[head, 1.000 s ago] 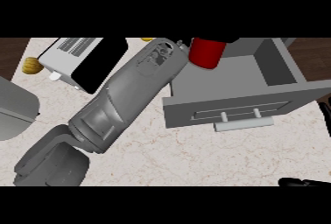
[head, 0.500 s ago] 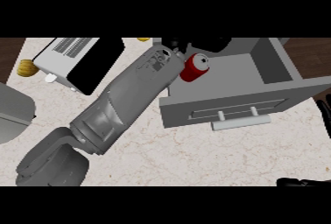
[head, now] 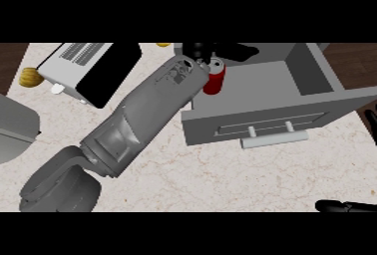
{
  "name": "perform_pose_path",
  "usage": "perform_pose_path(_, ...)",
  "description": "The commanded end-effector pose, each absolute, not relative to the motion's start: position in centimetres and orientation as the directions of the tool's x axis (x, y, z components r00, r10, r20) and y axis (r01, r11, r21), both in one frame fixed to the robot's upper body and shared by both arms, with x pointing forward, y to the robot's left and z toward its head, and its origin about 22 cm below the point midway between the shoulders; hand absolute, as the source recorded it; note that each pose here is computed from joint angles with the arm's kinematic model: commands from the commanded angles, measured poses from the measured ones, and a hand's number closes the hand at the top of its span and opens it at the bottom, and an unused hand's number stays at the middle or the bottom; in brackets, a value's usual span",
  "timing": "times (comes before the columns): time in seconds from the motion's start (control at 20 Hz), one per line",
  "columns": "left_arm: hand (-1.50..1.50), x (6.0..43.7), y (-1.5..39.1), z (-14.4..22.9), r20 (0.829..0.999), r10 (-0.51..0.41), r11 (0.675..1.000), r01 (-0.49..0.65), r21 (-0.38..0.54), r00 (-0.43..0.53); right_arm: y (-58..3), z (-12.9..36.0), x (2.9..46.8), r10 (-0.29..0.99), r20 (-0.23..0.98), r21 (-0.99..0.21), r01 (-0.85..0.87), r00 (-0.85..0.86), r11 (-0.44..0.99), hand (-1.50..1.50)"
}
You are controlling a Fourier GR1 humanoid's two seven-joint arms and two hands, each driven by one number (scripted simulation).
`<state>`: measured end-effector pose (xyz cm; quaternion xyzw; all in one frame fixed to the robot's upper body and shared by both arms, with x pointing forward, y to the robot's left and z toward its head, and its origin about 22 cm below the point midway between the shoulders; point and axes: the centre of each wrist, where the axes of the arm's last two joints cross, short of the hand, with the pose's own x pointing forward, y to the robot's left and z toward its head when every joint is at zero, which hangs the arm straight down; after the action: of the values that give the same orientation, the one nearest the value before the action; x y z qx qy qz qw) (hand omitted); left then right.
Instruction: Pick up the can, place it into the drawer and close the drawer
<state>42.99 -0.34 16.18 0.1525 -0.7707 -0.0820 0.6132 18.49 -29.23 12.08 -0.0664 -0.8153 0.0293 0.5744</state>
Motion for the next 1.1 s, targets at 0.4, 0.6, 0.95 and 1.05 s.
perform_pose_path(0.4,-1.50,42.7,-0.8,16.8,0.958,-0.218,0.972,-0.125,0.197,-0.188,-28.6,14.6,18.3,0.451,0.776,-0.448,0.119,-0.441,0.886,-1.50)
perform_pose_path(0.6,-1.50,42.4,-1.2,17.4,0.962,-0.178,0.980,-0.124,0.154,-0.207,-27.9,14.8,18.1,0.529,0.724,-0.520,0.153,-0.442,0.840,-1.50)
perform_pose_path(0.95,-1.50,41.8,-2.0,17.9,0.957,-0.168,0.981,-0.138,0.138,-0.237,-25.8,14.3,20.2,0.727,0.535,-0.736,0.186,-0.430,0.651,-1.50)
perform_pose_path(1.05,-1.50,41.6,-2.4,18.3,0.955,-0.187,0.976,-0.159,0.152,-0.232,-25.4,14.4,21.4,0.772,0.482,-0.769,0.223,-0.414,0.599,-1.50)
